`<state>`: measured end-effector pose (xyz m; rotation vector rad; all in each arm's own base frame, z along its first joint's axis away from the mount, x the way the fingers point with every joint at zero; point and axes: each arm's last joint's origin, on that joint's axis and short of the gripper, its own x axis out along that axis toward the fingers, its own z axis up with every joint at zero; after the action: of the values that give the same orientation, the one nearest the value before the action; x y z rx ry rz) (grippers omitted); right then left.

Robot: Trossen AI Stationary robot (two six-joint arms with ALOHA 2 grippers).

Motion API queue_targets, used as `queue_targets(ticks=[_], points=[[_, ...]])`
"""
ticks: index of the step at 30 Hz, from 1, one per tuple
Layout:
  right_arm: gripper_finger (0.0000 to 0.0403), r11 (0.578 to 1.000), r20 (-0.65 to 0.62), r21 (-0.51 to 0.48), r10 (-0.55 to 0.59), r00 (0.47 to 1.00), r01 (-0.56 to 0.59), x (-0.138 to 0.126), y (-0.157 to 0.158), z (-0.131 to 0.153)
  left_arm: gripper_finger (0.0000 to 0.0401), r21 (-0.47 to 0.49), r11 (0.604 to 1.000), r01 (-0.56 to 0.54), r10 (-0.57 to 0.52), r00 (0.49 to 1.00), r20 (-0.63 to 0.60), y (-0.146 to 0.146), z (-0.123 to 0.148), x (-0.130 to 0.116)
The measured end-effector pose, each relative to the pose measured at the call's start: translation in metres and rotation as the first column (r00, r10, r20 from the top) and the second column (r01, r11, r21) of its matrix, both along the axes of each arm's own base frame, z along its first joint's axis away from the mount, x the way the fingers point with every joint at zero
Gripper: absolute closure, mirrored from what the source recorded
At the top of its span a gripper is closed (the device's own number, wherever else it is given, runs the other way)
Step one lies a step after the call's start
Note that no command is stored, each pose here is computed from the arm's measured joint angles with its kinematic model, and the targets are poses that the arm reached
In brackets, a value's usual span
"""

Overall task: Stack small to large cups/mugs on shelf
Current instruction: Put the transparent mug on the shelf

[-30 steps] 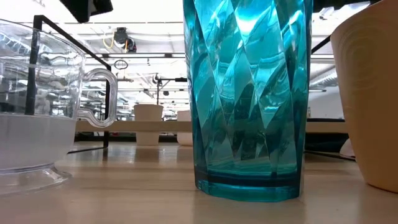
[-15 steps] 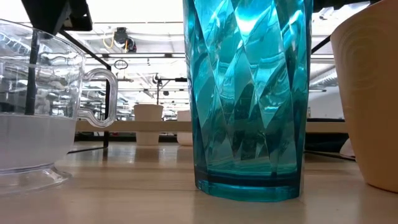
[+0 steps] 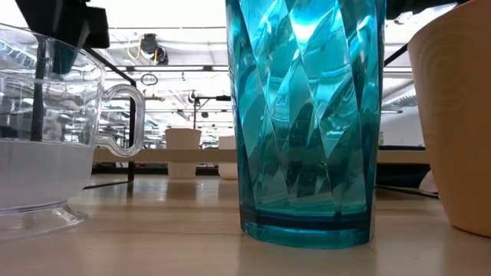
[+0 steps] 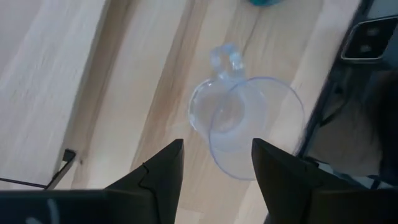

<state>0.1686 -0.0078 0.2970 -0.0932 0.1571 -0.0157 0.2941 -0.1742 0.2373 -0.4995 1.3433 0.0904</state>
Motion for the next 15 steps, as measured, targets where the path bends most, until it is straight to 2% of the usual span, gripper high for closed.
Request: queue_targets(ticks=[7, 15], points=[[0.0227, 1.000, -0.003, -0.007, 0.002, 1.000, -0.002, 0.000, 0.000, 0.000, 0.0210, 0.037, 0.999, 0.002, -0.001, 0.999, -0.032, -0.002, -0.012, 0.003], [0.0227, 1.000, -0.002, -0.021, 0.004, 1.000, -0.004, 0.000, 0.000, 0.000, 0.0210, 0.041, 0.999, 0.019, -0.018, 1.000, -0.015, -0.001, -0.013, 0.006]])
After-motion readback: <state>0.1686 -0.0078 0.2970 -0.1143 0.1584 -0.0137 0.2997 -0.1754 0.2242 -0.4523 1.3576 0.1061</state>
